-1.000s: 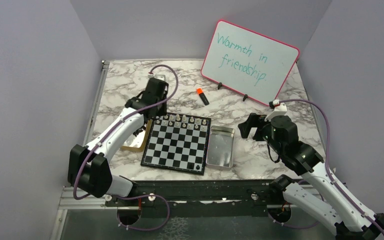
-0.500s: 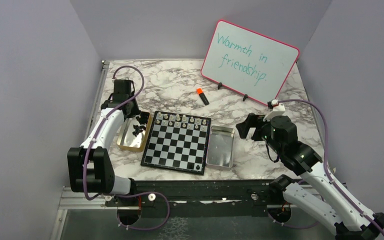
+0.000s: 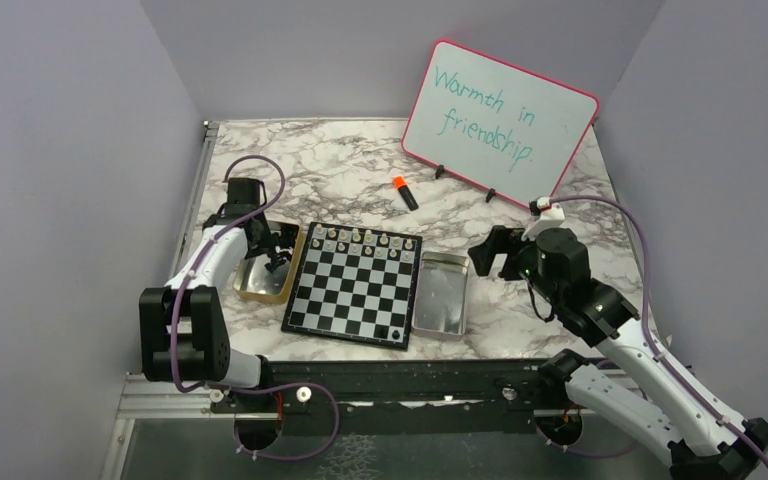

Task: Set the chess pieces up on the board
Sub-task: Pick up the chess piece from the storage box.

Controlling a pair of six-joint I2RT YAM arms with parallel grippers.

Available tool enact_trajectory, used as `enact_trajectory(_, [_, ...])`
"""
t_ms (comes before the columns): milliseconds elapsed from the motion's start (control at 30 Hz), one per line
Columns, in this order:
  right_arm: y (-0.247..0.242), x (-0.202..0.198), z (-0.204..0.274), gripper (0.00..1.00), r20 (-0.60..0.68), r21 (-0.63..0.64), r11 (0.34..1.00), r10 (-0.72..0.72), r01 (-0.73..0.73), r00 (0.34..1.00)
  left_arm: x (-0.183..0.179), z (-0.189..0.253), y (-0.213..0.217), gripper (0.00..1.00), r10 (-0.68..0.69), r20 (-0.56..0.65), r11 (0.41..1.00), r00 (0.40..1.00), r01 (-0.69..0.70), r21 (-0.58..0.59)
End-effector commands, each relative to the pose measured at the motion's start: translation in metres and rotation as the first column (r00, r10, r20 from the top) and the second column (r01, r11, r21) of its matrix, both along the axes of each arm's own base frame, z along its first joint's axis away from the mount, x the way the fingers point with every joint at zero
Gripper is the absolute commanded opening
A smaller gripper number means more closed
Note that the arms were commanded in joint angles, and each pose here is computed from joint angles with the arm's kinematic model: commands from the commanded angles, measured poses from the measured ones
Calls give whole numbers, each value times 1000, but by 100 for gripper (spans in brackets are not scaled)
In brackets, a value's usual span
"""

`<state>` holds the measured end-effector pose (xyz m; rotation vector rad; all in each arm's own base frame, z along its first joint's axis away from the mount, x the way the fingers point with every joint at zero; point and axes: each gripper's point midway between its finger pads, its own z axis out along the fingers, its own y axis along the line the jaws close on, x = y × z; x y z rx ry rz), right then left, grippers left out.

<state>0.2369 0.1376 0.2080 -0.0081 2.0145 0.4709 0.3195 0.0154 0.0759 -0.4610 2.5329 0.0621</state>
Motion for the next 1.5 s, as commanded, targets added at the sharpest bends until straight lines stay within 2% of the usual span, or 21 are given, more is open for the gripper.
enact_trajectory(0, [9,4,11,95,38,30,999,33,-35,999,-3,-14,8,26,-7,-47,999,999,9,37])
enact_trajectory(567, [9,5,15,95,51,28,999,39,-41,998,13,-27,-14,25,-76,-68,994,995,71,-78])
enact_trajectory(1367, [17,4,22,95,50,45,996,77,-80,996,-11,-49,-10,20,-55,-158,997,986,46,-61])
enact_trajectory(1467, [18,3,25,95,54,50,995,81,-83,995,-8,-48,-11,15,-60,-152,997,987,51,-63])
